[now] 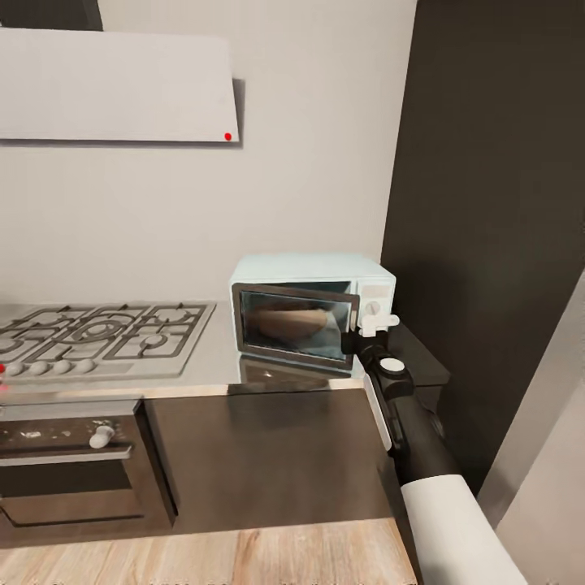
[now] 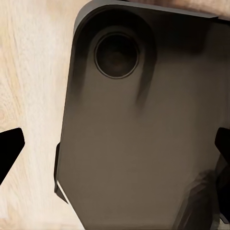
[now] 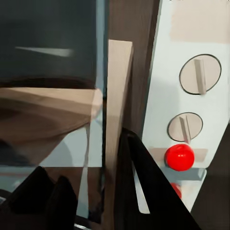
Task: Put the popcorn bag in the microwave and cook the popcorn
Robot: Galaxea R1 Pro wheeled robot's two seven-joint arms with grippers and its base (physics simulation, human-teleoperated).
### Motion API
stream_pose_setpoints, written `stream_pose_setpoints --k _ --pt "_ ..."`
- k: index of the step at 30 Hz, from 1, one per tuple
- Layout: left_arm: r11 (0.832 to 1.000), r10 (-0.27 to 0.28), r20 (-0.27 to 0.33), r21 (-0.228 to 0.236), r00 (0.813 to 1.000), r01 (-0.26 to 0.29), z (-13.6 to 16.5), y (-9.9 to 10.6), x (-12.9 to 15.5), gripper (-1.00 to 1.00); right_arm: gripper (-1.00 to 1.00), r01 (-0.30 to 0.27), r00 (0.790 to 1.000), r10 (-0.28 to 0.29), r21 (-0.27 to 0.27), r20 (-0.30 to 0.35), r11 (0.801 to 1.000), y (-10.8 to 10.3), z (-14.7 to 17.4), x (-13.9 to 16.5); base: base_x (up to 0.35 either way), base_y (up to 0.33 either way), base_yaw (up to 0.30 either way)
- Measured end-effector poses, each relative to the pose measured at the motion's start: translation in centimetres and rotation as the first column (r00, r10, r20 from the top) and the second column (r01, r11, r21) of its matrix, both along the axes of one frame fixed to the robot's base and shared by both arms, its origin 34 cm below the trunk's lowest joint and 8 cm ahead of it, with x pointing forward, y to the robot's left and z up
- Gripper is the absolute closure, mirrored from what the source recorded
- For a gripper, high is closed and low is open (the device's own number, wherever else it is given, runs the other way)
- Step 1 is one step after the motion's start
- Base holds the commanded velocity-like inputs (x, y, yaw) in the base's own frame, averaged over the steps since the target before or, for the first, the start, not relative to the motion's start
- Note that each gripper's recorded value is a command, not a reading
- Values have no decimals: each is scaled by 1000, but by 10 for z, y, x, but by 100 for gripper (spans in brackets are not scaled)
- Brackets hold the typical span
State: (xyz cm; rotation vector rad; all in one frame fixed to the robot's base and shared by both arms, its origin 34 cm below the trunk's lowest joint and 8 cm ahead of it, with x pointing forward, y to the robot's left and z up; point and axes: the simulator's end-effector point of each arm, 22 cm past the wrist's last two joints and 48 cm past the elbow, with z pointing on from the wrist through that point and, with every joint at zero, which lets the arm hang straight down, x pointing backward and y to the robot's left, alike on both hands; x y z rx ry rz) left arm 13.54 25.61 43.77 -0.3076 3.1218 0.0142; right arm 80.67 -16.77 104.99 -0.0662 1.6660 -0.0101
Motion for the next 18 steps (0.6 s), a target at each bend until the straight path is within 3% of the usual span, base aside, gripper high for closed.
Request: stream_pose_setpoints --k 9,18 --pt "1000 0 0 0 1000 0 0 0 0 -100 100 34 999 -34 12 -2 999 -16 0 1 -221 163 0" --pt "1000 0 1 0 1000 0 0 0 0 -100 100 33 999 -33 16 -3 999 -16 0 1 -14 8 0"
